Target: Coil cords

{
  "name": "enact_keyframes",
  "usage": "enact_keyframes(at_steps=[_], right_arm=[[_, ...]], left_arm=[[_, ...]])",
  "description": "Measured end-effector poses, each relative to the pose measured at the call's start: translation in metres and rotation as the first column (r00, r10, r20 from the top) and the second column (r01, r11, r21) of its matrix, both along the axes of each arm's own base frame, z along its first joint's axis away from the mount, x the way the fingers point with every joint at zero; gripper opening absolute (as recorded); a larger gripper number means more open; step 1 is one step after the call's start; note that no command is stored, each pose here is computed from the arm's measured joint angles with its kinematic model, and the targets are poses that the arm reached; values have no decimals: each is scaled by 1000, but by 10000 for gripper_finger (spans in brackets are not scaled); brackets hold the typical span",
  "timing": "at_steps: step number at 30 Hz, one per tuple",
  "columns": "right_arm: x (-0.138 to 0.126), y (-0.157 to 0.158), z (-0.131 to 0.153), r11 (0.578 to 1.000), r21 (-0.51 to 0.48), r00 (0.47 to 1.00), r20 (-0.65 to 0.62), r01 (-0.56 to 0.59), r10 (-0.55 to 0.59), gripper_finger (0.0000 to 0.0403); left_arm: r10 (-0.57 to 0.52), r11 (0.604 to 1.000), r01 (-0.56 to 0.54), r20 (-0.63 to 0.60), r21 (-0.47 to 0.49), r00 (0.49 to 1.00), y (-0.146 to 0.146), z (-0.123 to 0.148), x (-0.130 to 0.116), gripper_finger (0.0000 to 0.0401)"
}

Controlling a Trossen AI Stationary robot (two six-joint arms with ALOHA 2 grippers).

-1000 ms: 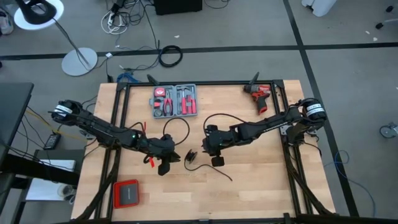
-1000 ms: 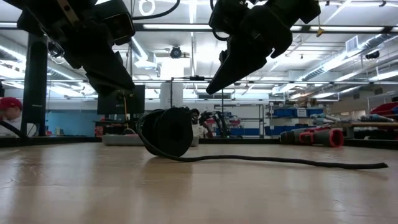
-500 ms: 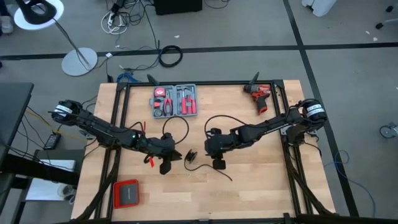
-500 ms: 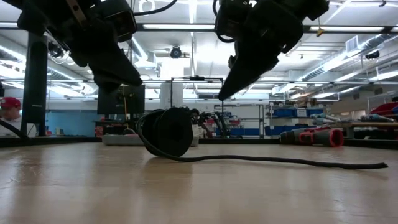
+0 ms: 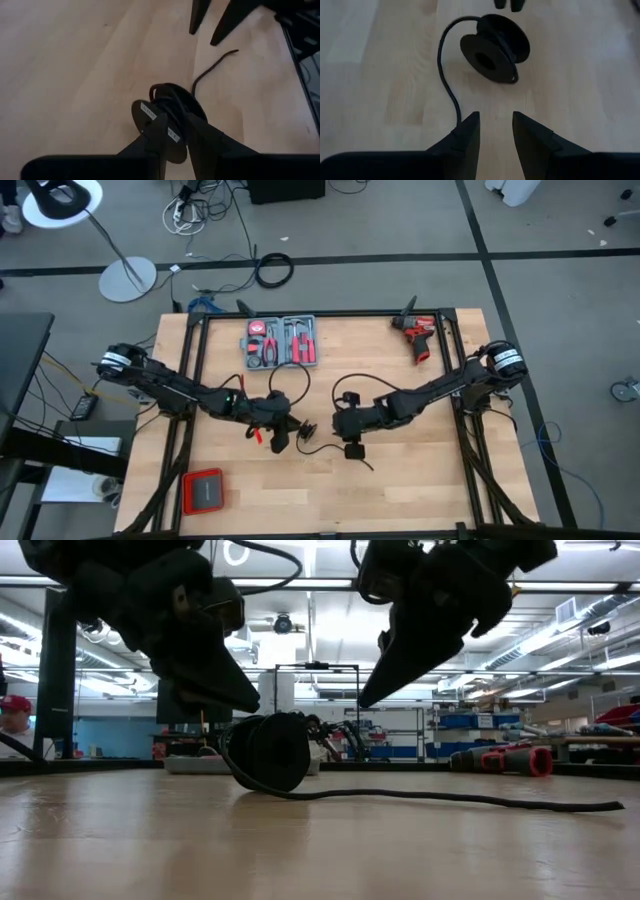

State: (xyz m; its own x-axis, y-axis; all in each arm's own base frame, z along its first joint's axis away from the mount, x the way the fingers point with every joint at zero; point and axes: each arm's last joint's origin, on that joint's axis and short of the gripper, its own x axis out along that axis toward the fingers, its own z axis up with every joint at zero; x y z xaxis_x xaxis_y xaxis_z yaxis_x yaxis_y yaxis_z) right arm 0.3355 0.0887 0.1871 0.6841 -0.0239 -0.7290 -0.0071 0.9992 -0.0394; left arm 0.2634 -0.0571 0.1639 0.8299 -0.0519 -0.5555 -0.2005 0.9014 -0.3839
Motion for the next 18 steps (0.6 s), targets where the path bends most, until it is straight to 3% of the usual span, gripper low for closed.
enact_keyframes(at_steps=[6,18], right_arm=[[-1,-7,-12,999,42,997,77,-28,24,114],[11,-6,-36,997,46,995,84,-56,52,114]], left_arm=[[30,999,-32,-40,-38,999,-1,3,4,72],[27,998,-16,-205,58,978,-8,8,34,72]])
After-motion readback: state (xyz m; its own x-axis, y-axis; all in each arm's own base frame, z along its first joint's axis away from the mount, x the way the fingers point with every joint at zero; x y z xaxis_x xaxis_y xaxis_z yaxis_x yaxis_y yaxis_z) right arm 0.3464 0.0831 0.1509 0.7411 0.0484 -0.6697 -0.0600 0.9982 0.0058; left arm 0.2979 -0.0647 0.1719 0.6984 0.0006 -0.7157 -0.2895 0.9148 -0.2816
